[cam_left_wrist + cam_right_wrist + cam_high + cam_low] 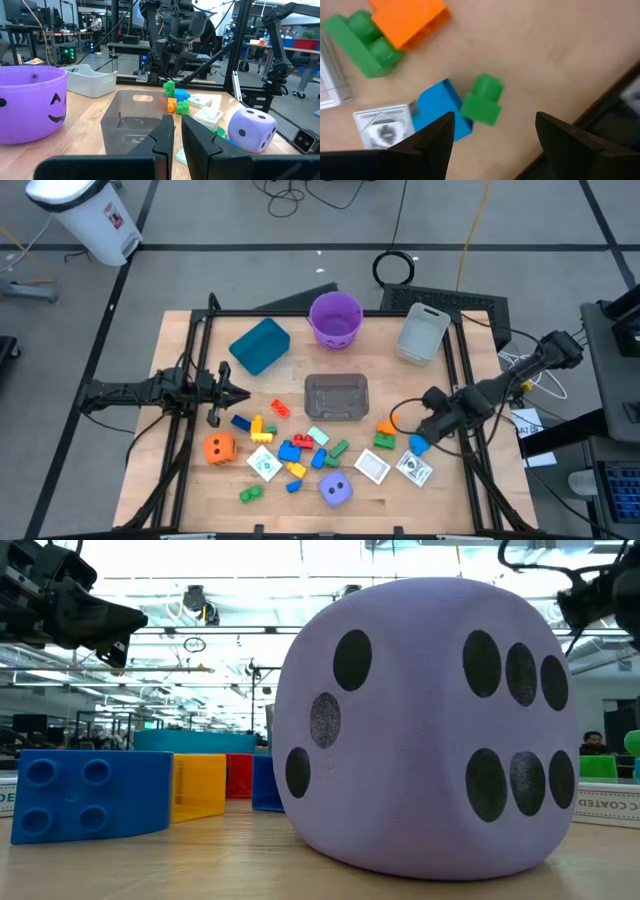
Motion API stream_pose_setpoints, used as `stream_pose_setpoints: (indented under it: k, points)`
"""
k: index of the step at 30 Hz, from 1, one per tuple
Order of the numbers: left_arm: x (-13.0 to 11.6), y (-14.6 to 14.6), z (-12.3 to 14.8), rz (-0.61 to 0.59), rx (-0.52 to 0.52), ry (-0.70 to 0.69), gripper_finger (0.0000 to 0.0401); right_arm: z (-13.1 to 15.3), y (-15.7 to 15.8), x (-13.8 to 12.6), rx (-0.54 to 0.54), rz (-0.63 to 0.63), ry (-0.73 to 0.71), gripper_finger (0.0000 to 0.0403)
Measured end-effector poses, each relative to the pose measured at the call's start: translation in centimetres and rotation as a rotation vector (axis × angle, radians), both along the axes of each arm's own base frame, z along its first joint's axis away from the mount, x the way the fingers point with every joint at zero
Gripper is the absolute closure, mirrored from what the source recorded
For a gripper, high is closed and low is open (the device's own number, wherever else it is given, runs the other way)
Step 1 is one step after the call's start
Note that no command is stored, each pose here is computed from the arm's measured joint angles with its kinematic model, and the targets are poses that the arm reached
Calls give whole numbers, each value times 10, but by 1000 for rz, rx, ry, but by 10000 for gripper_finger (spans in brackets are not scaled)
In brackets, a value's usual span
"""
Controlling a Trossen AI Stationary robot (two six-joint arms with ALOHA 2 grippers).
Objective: Pick & Place Toys
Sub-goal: Put the top green game piece into the white bin
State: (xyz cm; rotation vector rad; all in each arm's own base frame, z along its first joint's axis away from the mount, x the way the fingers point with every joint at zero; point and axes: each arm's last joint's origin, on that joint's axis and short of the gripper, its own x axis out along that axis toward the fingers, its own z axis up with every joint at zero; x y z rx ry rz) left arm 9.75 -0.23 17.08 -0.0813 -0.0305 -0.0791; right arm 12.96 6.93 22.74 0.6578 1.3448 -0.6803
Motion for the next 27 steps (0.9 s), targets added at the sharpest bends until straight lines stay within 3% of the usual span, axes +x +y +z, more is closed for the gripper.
stream_pose_setpoints:
  k: [21,27]
  points:
    - [0,0,0,0,0,-1,359,-41,-11,8,96,-9,-38,120]
    - [0,0,0,0,0,-1,359,-57,-11,10,47,255,-99,133]
